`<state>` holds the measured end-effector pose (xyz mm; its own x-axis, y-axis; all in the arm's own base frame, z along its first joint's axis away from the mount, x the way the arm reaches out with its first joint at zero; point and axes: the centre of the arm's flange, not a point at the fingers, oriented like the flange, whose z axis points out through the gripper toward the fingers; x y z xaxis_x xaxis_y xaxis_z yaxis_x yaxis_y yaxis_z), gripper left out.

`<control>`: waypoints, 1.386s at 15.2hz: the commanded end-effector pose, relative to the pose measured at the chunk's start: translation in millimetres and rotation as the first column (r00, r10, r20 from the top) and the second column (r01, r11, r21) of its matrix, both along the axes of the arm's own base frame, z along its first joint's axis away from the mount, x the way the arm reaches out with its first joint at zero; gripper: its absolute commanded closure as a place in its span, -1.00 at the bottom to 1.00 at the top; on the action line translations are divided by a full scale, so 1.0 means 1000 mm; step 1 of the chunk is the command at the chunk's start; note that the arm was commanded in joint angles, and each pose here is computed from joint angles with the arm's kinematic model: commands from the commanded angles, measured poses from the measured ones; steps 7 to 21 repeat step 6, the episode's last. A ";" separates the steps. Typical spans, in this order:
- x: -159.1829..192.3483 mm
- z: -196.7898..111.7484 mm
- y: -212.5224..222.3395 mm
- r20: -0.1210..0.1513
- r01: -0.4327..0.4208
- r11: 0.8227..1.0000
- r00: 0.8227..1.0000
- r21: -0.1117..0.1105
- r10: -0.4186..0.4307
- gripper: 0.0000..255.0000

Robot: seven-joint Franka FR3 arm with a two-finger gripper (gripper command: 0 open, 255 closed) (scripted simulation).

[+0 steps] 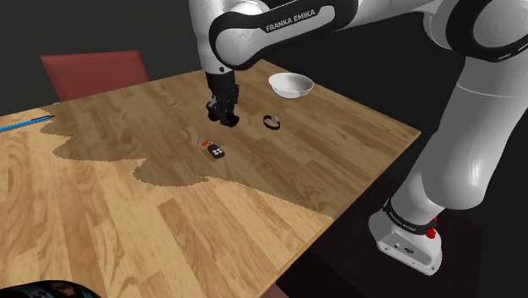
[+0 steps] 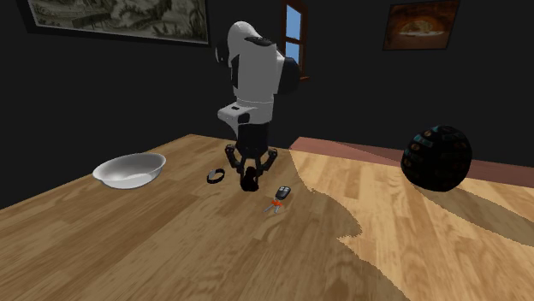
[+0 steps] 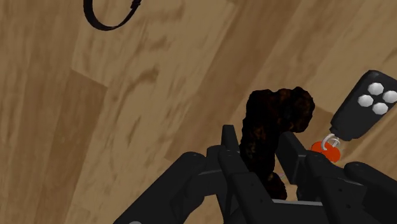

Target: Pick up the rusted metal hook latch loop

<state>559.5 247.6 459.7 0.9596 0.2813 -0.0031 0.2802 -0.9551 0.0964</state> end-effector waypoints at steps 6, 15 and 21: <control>0.000 0.028 0.000 0.000 0.000 1.000 1.000 0.000 0.000 1.00; 0.000 0.028 0.000 0.000 0.000 1.000 1.000 0.000 0.000 1.00; 0.000 0.028 0.000 0.000 0.000 1.000 1.000 0.000 0.000 1.00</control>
